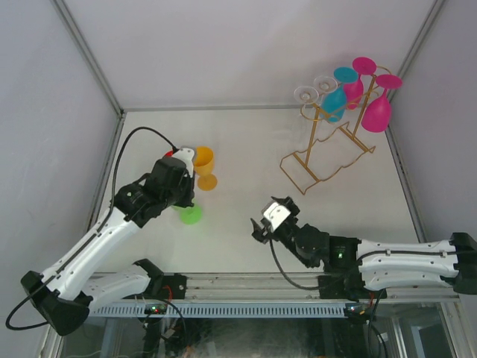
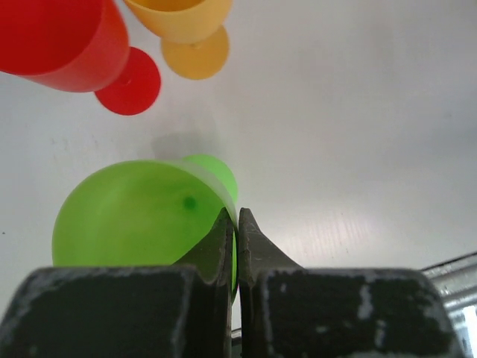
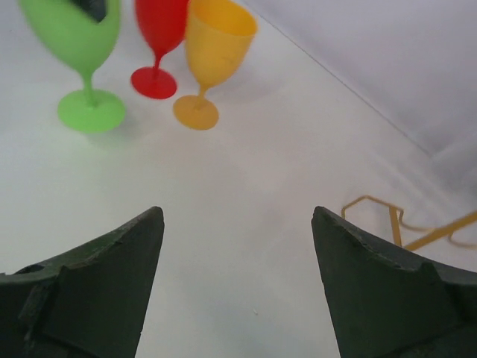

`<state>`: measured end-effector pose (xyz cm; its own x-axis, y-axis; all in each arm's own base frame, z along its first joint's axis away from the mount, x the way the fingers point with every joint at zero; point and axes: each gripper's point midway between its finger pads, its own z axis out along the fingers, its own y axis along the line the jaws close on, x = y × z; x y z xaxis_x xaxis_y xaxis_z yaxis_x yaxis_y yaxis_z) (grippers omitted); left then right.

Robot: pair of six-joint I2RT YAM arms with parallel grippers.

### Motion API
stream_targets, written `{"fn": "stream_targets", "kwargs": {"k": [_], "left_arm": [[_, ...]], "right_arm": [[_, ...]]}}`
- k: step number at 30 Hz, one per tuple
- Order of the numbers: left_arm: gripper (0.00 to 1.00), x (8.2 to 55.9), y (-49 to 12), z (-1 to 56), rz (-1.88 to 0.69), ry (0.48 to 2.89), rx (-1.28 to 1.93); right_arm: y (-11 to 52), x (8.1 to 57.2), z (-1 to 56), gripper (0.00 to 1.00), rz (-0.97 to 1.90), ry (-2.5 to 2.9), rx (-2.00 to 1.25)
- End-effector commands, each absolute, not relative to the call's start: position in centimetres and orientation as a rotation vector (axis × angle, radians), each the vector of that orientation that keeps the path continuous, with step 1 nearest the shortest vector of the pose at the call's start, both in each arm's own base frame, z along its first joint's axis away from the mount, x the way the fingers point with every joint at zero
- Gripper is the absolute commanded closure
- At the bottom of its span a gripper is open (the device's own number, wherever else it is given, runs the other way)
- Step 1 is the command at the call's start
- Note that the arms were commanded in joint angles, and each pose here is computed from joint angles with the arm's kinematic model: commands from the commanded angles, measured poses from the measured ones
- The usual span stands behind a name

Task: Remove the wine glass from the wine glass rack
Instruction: Place the wine glass at the center of the board.

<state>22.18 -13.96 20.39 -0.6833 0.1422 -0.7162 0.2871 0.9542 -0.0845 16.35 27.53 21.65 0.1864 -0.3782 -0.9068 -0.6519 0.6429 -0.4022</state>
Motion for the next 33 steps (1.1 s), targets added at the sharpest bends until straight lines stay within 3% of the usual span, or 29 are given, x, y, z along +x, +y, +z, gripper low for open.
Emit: {"fn": "stream_targets", "kwargs": {"k": [1,7,11,20,33], "left_arm": [[1.0,24.6,-13.0,19.9,-0.177,2.304,0.127],[1.0,26.1,-12.4,18.2,-0.119,2.345,0.081],[1.0,26.5,-12.3,17.0,-0.075,2.377,0.08],[1.0,28.4,-11.0,15.0,0.07,2.381,0.039],[0.97,28.4,-11.5,14.5,-0.01,2.394,0.013]], "right_arm": [[25.3,18.7,25.2,0.21,0.478,1.615,-0.351],[24.1,19.3,23.6,0.23,0.754,1.814,-0.037],[24.1,18.9,23.2,0.21,0.822,1.858,-0.022],[24.8,18.6,23.0,0.19,0.871,1.884,0.007],[24.1,19.0,22.3,0.19,0.83,1.903,0.044]]}}
